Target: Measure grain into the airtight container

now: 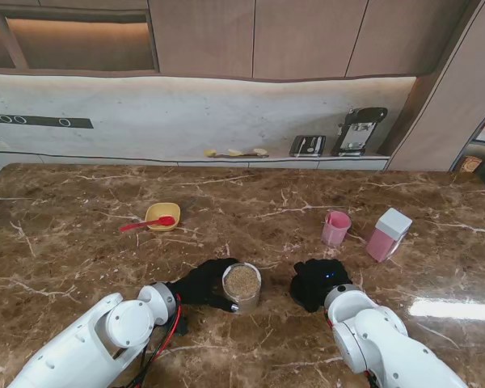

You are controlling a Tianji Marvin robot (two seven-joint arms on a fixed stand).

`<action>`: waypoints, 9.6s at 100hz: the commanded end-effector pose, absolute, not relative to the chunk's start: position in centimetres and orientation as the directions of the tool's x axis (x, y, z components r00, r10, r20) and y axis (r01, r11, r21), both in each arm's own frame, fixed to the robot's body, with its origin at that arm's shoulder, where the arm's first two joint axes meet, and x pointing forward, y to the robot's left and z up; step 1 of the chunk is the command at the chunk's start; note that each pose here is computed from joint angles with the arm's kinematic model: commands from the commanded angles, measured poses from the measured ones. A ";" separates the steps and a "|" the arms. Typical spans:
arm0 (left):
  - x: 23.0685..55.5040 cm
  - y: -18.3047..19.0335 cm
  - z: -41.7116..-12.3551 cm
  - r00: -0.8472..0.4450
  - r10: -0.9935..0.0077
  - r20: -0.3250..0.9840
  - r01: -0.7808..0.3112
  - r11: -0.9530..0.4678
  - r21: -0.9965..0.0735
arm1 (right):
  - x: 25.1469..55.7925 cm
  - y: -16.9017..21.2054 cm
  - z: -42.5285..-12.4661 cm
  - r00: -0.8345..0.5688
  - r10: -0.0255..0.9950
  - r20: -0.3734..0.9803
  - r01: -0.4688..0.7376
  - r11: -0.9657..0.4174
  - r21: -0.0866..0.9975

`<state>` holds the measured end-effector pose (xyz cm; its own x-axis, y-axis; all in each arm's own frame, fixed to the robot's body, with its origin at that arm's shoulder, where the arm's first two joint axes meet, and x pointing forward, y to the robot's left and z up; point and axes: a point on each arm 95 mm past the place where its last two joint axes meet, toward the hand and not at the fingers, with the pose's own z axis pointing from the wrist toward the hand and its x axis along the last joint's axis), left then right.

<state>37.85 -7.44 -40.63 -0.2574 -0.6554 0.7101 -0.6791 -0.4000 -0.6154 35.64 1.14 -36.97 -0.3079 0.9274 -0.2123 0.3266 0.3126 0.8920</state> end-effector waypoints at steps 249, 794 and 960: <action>35.9 -6.9 -43.2 -0.195 -0.673 0.714 -0.718 -0.397 -0.571 | 36.4 12.1 -30.4 -0.664 0.732 -0.152 0.162 0.340 0.926; 36.0 -6.9 -43.6 -0.209 -0.679 0.703 -0.721 -0.379 -0.580 | 35.5 12.7 -28.6 -0.699 0.670 -0.248 0.153 0.480 0.864; 35.9 -6.5 -43.6 -0.200 -0.677 0.709 -0.726 -0.384 -0.571 | 35.8 12.7 -28.4 -0.662 0.713 -0.231 0.178 0.448 0.876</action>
